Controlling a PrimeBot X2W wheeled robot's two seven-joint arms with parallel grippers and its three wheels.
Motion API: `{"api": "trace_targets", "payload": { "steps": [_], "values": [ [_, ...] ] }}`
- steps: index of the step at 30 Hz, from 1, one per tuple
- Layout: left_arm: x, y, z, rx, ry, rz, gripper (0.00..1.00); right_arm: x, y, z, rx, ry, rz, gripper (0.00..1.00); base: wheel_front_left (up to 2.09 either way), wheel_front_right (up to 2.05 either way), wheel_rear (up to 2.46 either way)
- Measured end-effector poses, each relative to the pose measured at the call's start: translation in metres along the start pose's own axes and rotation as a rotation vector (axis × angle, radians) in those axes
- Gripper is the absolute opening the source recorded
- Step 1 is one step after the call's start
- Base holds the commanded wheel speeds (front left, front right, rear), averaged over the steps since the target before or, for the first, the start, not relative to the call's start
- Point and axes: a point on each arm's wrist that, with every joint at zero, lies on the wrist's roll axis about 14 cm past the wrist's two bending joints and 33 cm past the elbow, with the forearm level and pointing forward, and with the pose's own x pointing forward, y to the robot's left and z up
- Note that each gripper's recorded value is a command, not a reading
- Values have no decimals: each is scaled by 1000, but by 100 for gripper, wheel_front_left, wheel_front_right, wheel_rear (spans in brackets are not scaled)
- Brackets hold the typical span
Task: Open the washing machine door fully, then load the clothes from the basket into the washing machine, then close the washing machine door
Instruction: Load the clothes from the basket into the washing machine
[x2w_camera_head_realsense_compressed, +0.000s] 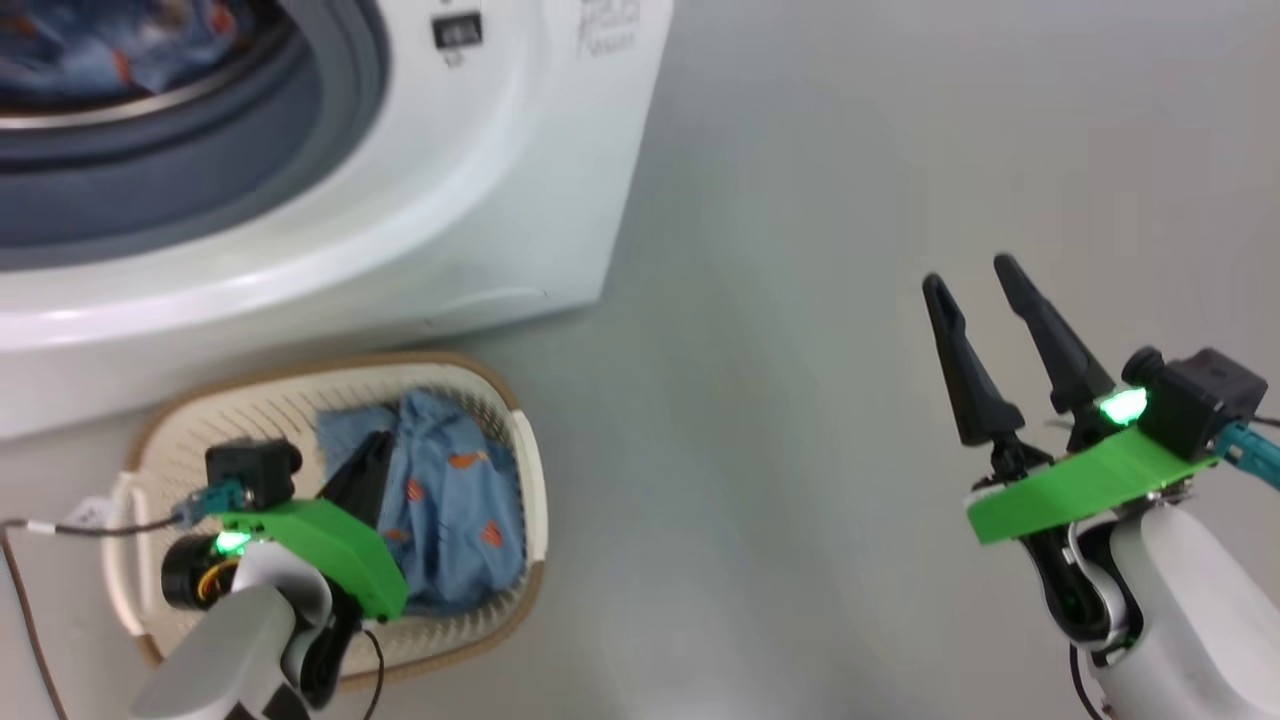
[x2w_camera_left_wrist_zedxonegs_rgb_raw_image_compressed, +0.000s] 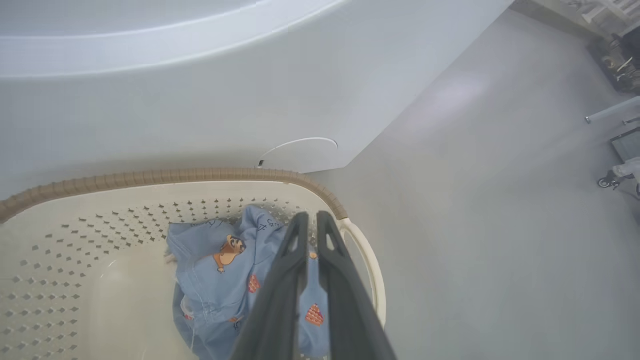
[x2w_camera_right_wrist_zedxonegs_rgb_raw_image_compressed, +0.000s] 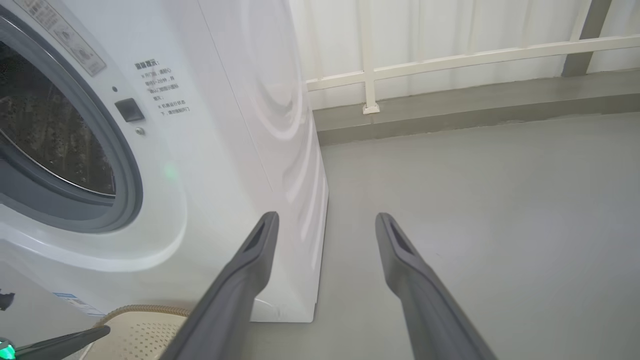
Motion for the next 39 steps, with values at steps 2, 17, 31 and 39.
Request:
{"api": "trace_targets", "payload": {
  "steps": [2,17,31,39],
  "values": [
    [-10,-3,10,5,-38,-3,0,-6,3,6,4,-12,6,100,0,0,0],
    [-85,-27,81,63,-305,-1,0,-37,24,45,-14,-102,75,100,0,0,0],
    [-163,-34,129,145,-583,62,100,-51,38,61,-24,-143,127,100,0,0,0],
    [-197,-34,133,164,-659,106,100,-60,44,68,-34,-163,148,100,0,0,0]
  ]
}}
